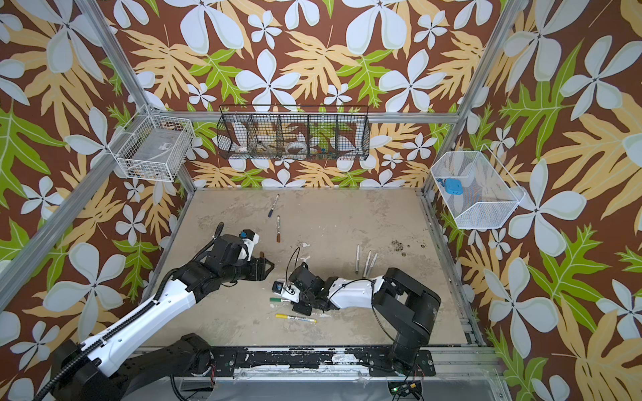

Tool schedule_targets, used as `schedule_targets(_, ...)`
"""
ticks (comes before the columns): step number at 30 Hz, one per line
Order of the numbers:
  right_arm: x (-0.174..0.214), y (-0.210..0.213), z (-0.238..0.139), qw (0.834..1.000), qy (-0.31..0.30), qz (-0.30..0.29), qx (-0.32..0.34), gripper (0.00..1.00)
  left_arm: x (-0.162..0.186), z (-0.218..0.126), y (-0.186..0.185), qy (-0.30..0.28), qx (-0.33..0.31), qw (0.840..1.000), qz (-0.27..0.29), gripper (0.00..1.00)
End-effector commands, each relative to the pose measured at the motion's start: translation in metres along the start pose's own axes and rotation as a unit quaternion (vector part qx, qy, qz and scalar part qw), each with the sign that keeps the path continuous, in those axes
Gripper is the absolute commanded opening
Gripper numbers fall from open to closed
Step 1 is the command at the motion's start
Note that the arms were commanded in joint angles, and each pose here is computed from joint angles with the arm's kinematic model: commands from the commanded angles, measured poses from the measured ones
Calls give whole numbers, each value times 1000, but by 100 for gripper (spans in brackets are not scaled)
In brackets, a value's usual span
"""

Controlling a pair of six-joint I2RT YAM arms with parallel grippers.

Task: Open the pen caps
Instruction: 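Close the right gripper on the dark-green-capped marker's barrel, then lift the dark-green-capped marker upright with the right gripper while the left approaches its cap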

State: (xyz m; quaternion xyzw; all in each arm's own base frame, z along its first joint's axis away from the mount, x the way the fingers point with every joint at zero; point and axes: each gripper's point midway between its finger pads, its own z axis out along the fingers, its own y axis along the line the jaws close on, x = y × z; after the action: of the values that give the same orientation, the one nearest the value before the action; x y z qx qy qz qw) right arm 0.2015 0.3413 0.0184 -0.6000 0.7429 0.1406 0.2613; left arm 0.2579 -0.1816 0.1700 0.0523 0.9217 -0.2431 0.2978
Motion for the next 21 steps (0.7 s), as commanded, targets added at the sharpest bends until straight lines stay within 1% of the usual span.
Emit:
schedule_targets(1, 14, -7, -2, 999, 29, 8, 25, 8, -14, -5, -12, -23, 26, 999, -14, 66)
schedule_targets(3, 11, -14, -8, 999, 17, 19, 39, 3, -21, -6, -20, -38, 46, 998, -29, 66)
schedule_targets(5, 4, -22, -20, 998, -12, 38, 45, 0, -29, -7, -28, -57, 71, 995, -43, 66)
schedule_targets(7, -5, -32, -39, 995, -58, 66, 43, 0, -39, -9, -39, -78, 101, 990, -53, 66)
schedule_targets(10, -15, -54, -75, 982, -139, 115, 57, 0, -51, -11, -56, -111, 140, 982, -65, 65)
schedule_targets(12, -16, -69, -102, 967, -194, 151, 68, 0, -57, -14, -74, -136, 169, 975, -56, 65)
schedule_targets(14, -15, -83, -126, 951, -240, 177, 81, 0, -63, -16, -88, -162, 176, 970, -41, 65)
schedule_targets(16, -11, -92, -147, 935, -278, 194, 104, 0, -65, -20, -106, -186, 198, 962, -28, 66)
schedule_targets(18, -7, -100, -168, 916, -318, 210, 126, 0, -68, -27, -121, -214, 237, 947, -23, 66)
schedule_targets(21, -1, -107, -187, 898, -350, 226, 144, 0, -67, -34, -134, -251, 274, 929, -4, 66)
